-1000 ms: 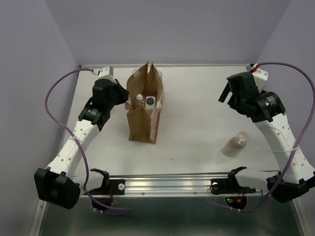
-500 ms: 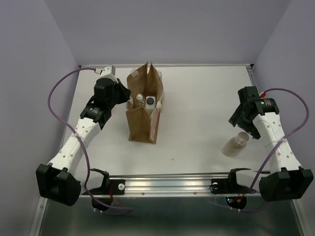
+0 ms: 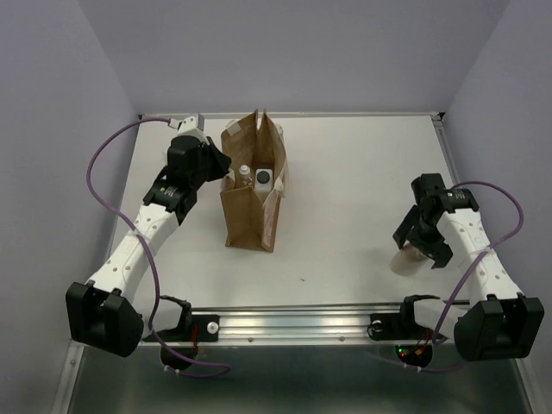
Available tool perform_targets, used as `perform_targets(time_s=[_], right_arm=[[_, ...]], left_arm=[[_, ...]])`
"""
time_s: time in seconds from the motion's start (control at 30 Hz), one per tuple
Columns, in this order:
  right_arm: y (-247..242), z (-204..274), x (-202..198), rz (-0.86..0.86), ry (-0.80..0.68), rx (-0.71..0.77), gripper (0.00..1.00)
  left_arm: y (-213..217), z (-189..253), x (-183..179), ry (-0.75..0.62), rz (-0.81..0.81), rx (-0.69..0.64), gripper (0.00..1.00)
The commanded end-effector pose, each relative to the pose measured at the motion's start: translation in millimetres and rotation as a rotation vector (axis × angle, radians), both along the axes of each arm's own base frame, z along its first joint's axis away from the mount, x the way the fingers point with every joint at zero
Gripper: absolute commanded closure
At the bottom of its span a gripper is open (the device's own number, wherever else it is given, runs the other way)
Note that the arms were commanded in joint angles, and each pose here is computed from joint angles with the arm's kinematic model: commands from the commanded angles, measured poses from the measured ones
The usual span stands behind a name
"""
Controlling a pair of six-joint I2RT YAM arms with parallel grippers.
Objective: Place the personal care products into the canvas bag
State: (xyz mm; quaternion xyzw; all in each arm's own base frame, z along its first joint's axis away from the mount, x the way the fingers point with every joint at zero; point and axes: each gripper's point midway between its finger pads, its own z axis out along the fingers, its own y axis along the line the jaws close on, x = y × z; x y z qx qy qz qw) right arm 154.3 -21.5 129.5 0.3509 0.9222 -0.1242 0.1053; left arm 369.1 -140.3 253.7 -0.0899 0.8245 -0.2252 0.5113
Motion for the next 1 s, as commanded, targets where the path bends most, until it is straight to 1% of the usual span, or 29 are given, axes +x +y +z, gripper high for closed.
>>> perform_targets(time_s=[0.0, 0.1, 0.17, 0.27, 0.47, 0.6, 0.73, 0.93, 0.97], right_arm=[[-18.5, 5.7, -9.3, -0.056, 0.024, -0.095, 0.00], [-25.8, 18.6, 4.6, -0.097, -0.041, -0.138, 0.00], [-21.9, 16.6, 12.6, -0.099, -0.067, -0.115, 0.00], [-20.3, 7.4, 14.5, -0.115, -0.066, -0.107, 0.00], [-27.8, 11.8, 24.8, -0.158, -0.119, -0.149, 0.00], [-22.1, 8.2, 40.3, -0.176, -0.184, -0.111, 0.00], [-16.3, 0.7, 35.5, -0.171, -0.145, -0.082, 0.00], [-23.5, 4.4, 16.3, -0.197, -0.135, -0.123, 0.16], [-23.4, 2.9, 16.3, -0.202, -0.132, -0.123, 0.23]], left_arm=[[-0.1, -19.8, -6.0, 0.057, -0.020, 0.039, 1.00], [0.0, -18.7, -6.3, 0.054, -0.020, 0.038, 1.00], [-0.1, -19.2, -6.2, 0.056, -0.020, 0.038, 1.00], [0.8, -19.7, -6.0, 0.056, -0.017, 0.043, 1.00], [-0.2, -22.4, -5.5, 0.064, -0.020, 0.043, 1.00], [-1.1, -24.7, -5.1, 0.070, -0.026, 0.045, 1.00], [1.4, -22.8, -4.7, 0.063, -0.015, 0.052, 1.00], [4.2, -22.2, -4.8, 0.060, -0.003, 0.060, 1.00], [3.8, -22.1, -5.0, 0.061, -0.003, 0.057, 1.00]])
